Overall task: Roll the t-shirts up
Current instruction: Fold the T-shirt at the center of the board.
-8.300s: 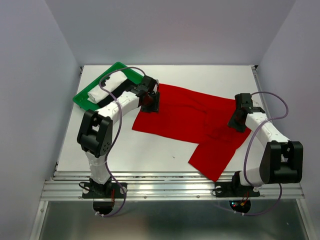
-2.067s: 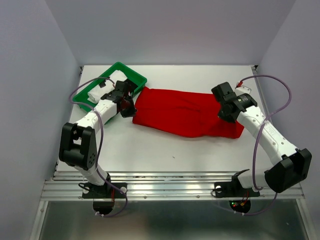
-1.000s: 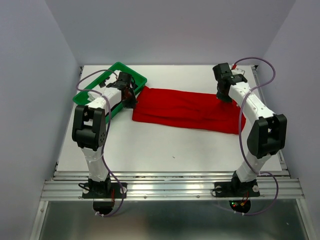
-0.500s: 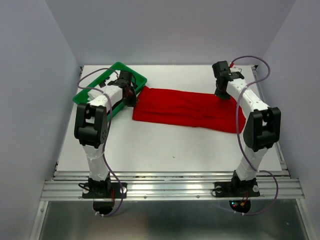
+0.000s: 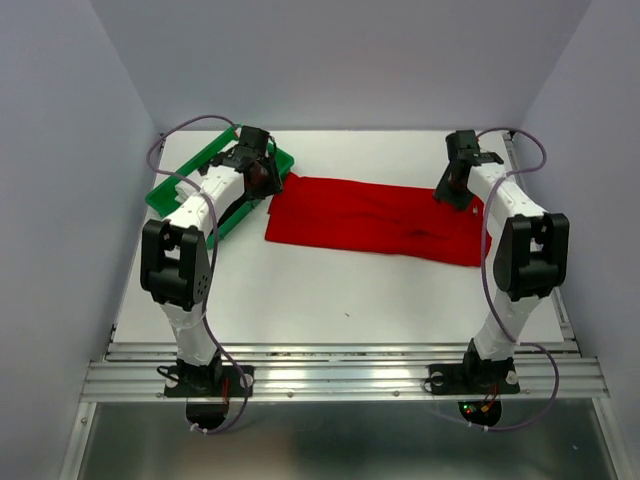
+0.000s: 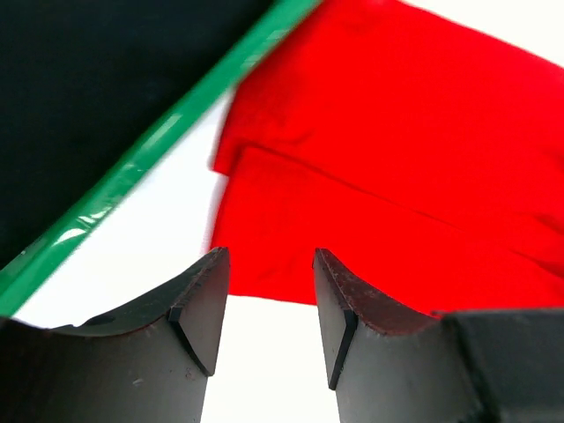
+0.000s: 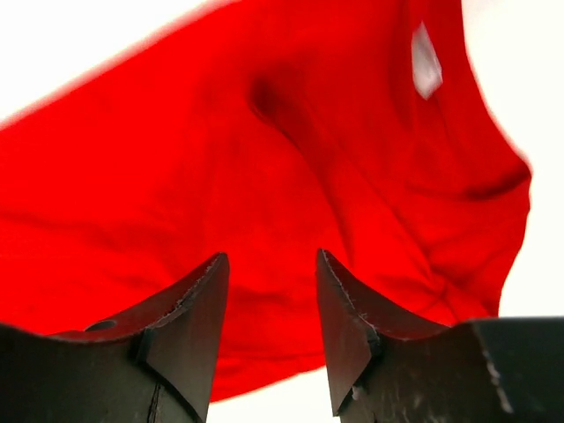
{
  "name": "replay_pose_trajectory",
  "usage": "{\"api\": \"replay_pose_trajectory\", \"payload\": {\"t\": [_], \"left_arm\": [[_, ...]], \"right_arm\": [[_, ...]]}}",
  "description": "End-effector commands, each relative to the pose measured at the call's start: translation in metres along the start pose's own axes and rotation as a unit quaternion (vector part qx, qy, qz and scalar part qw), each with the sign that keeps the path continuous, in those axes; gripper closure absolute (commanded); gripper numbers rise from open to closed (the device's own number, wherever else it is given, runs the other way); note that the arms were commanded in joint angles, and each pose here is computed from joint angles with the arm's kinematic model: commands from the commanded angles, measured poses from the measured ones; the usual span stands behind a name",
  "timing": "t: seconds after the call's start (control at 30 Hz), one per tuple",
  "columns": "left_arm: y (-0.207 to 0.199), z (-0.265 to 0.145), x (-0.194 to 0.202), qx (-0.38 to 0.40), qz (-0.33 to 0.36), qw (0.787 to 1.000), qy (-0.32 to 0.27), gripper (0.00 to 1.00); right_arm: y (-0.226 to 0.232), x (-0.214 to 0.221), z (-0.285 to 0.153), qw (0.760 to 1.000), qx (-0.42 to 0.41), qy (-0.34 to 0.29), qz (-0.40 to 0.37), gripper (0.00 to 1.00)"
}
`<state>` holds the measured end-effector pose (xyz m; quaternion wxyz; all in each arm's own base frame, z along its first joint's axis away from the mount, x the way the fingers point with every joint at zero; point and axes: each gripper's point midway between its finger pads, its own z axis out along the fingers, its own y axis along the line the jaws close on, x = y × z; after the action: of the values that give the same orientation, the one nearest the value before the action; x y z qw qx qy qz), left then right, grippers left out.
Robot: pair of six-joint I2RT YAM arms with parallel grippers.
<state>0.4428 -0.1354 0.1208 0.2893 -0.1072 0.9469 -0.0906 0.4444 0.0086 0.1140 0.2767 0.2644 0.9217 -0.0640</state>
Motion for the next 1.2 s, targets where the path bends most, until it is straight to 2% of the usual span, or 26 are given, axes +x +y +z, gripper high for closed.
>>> {"api": "replay_pose_trajectory", "payload": {"t": [0.0,0.1,0.2,0.3,0.53,0.67,1.17], "left_arm": [[-0.036,-0.040,-0.010,0.023,0.056,0.997,-0.046,0.46],[-0.056,-0.027,0.024,0.046,0.087,0.995,-0.010,0.47],[-0.065,-0.015,0.051,0.067,0.090,0.993,0.023,0.48],[-0.067,-0.012,0.062,0.075,0.090,0.993,0.032,0.48],[-0.063,-0.009,0.064,0.065,0.091,0.993,0.033,0.48],[-0.064,-0.010,0.065,0.066,0.093,0.993,0.033,0.49],[-0.064,-0.011,0.072,0.063,0.091,0.993,0.036,0.51]], "right_arm": [[0.004,0.024,-0.015,0.997,-0.067,0.024,0.024,0.50],[-0.003,0.049,-0.010,0.995,-0.075,0.048,0.040,0.51],[-0.006,0.062,-0.006,0.994,-0.076,0.059,0.047,0.52],[-0.016,0.073,-0.002,0.994,-0.065,0.070,0.057,0.50],[-0.032,0.074,0.002,0.993,-0.048,0.061,0.091,0.48],[-0.045,0.071,0.012,0.992,-0.038,0.053,0.105,0.51],[-0.027,0.060,0.033,0.991,-0.062,0.062,0.100,0.63]]}}
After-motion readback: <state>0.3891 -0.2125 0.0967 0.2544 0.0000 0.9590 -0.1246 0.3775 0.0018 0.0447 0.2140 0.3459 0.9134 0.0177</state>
